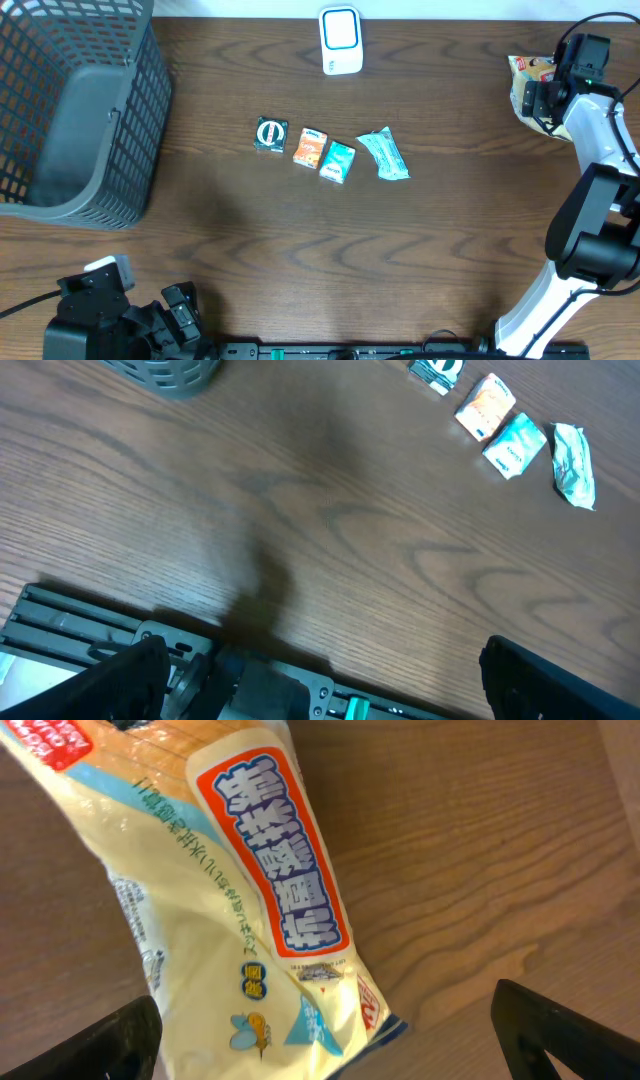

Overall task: Scan the item barcode
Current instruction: 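Carry the snack bag to the right table edge and release it, then move the right gripper to the green wet-wipe pack and grasp it, then lift the wet-wipe pack and carry it rightward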

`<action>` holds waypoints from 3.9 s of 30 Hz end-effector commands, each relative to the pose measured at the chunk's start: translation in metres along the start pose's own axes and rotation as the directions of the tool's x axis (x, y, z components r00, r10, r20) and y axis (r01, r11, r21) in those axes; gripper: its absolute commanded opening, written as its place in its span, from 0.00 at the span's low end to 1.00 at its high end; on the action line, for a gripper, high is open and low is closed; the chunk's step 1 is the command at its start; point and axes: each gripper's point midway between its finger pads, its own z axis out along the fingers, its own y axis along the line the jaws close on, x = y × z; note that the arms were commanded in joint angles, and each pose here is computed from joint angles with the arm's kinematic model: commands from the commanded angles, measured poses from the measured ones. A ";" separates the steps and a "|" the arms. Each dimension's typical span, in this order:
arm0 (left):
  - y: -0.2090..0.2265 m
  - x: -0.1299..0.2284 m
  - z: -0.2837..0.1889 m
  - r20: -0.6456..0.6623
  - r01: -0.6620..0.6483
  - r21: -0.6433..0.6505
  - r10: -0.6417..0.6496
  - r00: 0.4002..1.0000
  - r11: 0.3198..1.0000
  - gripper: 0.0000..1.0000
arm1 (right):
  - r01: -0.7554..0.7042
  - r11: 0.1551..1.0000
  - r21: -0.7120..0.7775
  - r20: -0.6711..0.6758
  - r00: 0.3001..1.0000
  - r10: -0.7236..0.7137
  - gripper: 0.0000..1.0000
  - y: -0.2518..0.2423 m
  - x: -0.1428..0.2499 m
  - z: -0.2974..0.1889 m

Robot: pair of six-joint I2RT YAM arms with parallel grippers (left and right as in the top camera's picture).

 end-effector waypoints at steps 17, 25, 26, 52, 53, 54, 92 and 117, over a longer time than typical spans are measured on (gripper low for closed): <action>0.001 -0.001 -0.001 0.008 0.012 -0.008 -0.012 1.000 1.000 0.98 | 0.057 0.929 -0.366 0.174 0.985 0.008 0.01 0.097 -0.038 -0.009; 0.001 -0.001 -0.001 0.008 0.012 -0.008 -0.012 1.000 1.000 0.98 | -0.032 0.957 -0.290 0.127 0.989 0.072 0.01 0.080 -0.015 0.069; 0.001 -0.001 -0.001 0.008 0.012 -0.008 -0.012 1.000 1.000 0.98 | -0.074 0.967 -0.243 0.109 0.989 0.103 0.01 0.069 -0.011 0.076; 0.001 -0.001 -0.001 0.008 0.012 -0.008 -0.012 1.000 1.000 0.98 | -0.056 0.781 -0.622 0.079 0.988 0.134 0.35 0.114 -0.036 -0.127; 0.001 -0.001 -0.001 0.008 0.012 -0.008 -0.012 1.000 1.000 0.97 | -0.062 0.746 -0.664 0.029 0.994 0.109 0.39 0.132 -0.024 -0.138; 0.001 -0.001 -0.001 0.008 0.012 -0.008 -0.012 1.000 1.000 0.98 | -0.065 0.715 -0.696 -0.011 0.997 0.080 0.39 0.148 -0.013 -0.148; 0.001 -0.001 -0.001 0.008 0.012 -0.008 -0.012 1.000 1.000 0.98 | 0.612 0.786 -0.081 -0.013 0.788 -0.615 0.50 0.309 0.148 -0.144; 0.001 -0.001 -0.001 0.008 0.012 -0.008 -0.012 1.000 1.000 0.98 | 0.517 0.802 -0.300 -0.152 0.804 -0.575 0.01 0.312 0.173 -0.115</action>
